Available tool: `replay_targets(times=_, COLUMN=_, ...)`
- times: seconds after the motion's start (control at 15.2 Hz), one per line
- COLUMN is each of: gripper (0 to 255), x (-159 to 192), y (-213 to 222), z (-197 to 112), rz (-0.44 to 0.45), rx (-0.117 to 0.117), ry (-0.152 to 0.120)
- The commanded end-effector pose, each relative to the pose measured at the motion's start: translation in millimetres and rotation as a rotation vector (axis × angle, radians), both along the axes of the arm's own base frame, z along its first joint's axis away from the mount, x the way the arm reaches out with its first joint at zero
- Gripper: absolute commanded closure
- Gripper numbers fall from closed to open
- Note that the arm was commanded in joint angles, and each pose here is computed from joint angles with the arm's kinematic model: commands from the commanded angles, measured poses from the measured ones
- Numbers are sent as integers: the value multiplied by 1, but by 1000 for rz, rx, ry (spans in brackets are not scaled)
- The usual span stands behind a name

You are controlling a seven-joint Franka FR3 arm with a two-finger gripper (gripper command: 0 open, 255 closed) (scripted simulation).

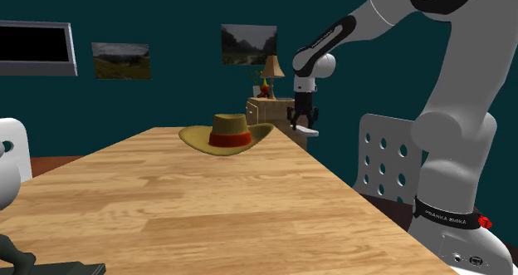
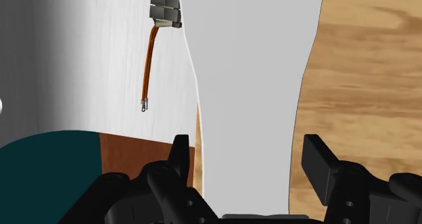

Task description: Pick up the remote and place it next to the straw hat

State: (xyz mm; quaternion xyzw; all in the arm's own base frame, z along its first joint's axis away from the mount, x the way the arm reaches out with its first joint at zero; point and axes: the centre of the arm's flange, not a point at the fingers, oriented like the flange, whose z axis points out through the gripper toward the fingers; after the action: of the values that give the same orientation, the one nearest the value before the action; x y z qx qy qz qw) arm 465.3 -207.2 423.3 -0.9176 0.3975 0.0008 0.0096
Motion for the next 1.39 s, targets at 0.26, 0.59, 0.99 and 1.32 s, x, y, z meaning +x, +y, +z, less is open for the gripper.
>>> replay_targets(times=0.26, gripper=255, x=0, y=0, z=-31, rz=0, rx=0, ry=-1)
replay_targets(times=0.59, gripper=255, x=0, y=0, z=-57, rz=0, rx=0, ry=-1)
replay_targets(times=0.99, gripper=255, x=0, y=0, z=-77, rz=0, rx=0, ry=-1)
replay_targets(times=1.32, gripper=255, x=0, y=0, z=-77, rz=0, rx=0, ry=-1)
